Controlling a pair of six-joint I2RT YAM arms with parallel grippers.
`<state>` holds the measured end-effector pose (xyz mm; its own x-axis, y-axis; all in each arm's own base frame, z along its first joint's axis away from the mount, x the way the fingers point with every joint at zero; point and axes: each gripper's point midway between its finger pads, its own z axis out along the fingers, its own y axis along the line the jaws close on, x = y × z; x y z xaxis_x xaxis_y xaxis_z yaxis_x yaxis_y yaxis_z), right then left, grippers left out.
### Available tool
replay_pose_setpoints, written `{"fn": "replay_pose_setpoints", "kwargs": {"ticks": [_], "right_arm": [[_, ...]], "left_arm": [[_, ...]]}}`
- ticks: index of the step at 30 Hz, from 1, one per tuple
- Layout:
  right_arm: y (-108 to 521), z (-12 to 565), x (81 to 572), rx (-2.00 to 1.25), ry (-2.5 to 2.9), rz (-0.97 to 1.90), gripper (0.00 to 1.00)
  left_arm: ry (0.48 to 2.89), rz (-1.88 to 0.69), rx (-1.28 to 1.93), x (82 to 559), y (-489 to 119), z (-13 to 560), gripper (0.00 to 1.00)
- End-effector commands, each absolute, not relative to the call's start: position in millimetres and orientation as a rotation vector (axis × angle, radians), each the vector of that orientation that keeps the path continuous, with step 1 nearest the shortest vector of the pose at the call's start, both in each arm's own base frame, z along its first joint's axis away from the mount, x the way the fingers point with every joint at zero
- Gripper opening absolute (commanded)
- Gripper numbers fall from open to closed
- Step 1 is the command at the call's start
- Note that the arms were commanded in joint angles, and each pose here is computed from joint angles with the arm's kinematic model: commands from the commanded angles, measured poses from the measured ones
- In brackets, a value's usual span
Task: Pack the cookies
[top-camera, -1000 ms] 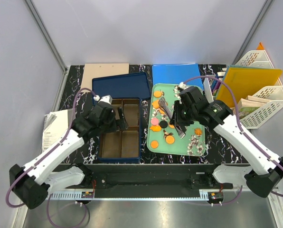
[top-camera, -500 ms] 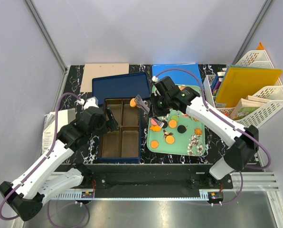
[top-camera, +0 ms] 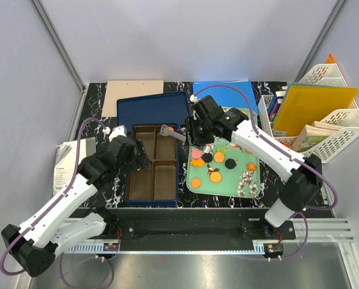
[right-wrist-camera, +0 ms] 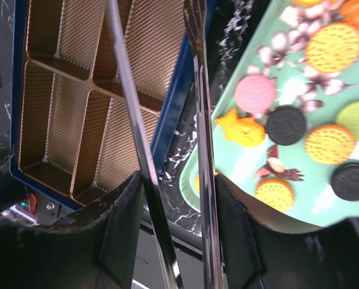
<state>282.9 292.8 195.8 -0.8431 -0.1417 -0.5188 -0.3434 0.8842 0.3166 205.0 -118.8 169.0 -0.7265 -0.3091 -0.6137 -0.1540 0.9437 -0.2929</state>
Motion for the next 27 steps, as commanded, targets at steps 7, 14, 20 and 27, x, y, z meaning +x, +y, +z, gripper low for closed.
{"fn": "replay_pose_setpoints", "kwargs": {"ticks": [7,14,20,27], "right_arm": [[201,232,291,-0.221,2.377,0.172,0.47],[155,188,293,-0.164,2.446,-0.120,0.44],[155,167,283,-0.183,2.510,-0.121,0.54],[156,163,279,-0.188,2.524,-0.097,0.59]], "left_arm": [[2.364,-0.299,-0.304,219,-127,176,0.99],[2.389,-0.318,-0.274,223,-137,172,0.99],[2.390,-0.325,-0.254,221,-137,173,0.99],[2.394,-0.325,-0.251,219,-136,170,0.99]]}}
